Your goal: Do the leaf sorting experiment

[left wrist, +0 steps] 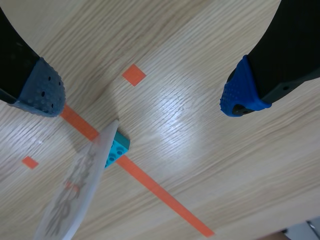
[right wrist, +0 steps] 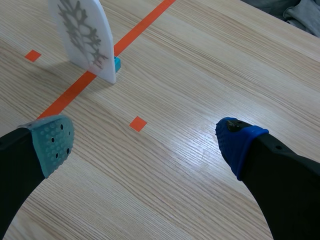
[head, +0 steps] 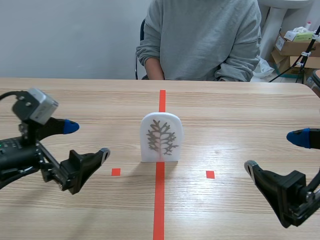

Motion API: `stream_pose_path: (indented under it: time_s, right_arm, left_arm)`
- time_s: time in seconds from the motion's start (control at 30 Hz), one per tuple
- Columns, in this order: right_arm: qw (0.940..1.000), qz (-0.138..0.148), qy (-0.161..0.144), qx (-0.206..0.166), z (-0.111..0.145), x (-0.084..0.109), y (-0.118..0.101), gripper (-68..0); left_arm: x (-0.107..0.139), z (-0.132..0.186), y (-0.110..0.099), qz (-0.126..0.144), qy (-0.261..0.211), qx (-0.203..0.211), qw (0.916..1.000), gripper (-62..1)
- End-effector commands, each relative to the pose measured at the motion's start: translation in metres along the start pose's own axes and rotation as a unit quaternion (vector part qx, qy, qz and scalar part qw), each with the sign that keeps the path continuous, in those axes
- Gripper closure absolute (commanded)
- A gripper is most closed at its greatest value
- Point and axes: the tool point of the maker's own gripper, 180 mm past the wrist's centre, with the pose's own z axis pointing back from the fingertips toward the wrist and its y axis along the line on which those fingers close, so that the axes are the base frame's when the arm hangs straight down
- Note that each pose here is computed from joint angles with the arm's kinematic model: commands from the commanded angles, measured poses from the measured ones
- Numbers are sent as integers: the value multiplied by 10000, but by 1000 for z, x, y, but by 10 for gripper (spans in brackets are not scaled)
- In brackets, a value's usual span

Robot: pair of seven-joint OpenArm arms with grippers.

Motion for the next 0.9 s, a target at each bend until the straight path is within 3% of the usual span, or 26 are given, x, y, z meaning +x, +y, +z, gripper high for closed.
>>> stream_pose_path:
  time_s: [0.0, 0.23, 0.43, 0.73, 0.87]
  right_arm:
    - [9999, 33, -152, -19, -1, 9, -2, -578]
    - [9999, 34, -153, -20, -1, 9, -3, -578]
    - [9999, 34, -153, -20, -1, 9, -3, -578]
    - [9999, 34, -155, -20, -1, 9, -3, -578]
    - [9999, 34, -155, -20, -1, 9, -3, -578]
  left_arm:
    - [17, -15, 0, 0, -271, -75, 9996, -623]
    - [0, -74, -20, 81, 54, -587, 9982, -623]
    - [0, -103, -43, 258, 80, -836, 9961, -623]
    - [2, -122, -70, -265, 167, -944, 9950, -623]
    - [6, -126, -77, -227, 109, -999, 9947, -623]
